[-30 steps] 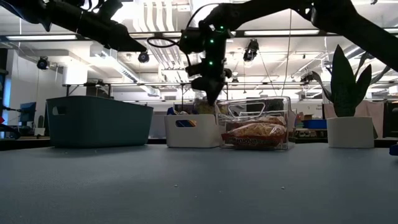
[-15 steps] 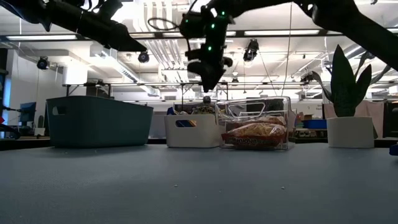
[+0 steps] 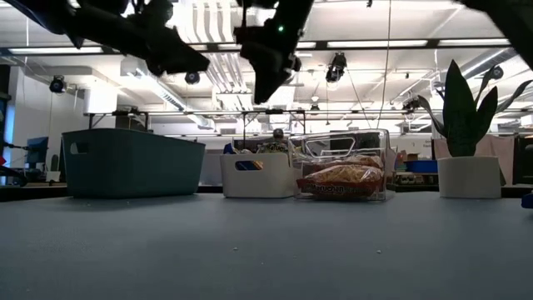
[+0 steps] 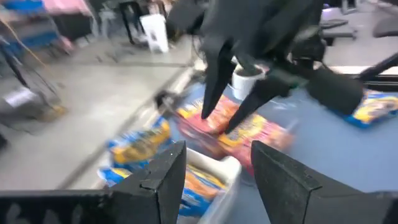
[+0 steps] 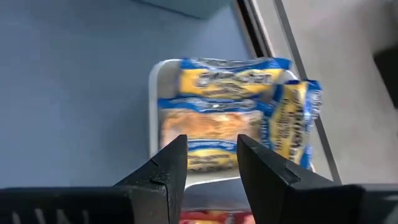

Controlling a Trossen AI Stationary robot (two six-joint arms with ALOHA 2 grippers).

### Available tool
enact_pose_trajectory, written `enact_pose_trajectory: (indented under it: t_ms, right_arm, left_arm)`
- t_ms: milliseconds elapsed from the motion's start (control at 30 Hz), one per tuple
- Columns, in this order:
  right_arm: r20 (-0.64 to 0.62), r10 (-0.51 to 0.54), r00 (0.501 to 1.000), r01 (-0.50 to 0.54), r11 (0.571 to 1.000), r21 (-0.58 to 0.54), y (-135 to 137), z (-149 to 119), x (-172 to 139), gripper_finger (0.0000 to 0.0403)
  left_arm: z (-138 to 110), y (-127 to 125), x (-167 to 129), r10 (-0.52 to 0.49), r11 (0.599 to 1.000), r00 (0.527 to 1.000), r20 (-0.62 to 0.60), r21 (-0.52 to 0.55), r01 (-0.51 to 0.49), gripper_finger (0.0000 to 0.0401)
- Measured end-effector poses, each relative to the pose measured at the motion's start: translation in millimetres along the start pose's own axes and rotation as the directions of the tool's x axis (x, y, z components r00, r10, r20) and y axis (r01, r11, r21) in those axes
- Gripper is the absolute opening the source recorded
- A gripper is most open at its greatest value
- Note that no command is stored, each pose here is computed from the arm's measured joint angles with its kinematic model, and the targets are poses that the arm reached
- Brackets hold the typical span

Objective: Sort Maruchan noodles
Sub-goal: Adjust the blue noodle packs in the white bin

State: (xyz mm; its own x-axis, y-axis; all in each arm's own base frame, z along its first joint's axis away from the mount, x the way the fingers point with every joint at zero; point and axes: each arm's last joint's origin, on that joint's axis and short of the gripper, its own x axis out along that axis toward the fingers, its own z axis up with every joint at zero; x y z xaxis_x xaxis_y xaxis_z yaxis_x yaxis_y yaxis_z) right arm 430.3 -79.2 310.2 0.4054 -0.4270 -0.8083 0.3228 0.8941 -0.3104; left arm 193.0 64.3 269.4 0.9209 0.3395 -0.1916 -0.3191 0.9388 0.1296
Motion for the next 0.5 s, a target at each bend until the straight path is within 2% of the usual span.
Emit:
enact_pose_trajectory:
  t_ms: [233,500]
  right_arm:
    - [0.195,0.059,0.979,-0.05,0.998,-0.048,32,-36,-22,0.0128]
    - [0.431,0.086,0.898,-0.091,0.996,-0.009,37,-95,-41,0.0128]
  left_arm:
    - [-17,-10,28,-0.058,0.986,0.994,-0.093,-0.162,0.042,0.0164]
    - [-21,-13,63,-0.064,0.936,0.988,-0.144,-0.351,0.01,0.0163]
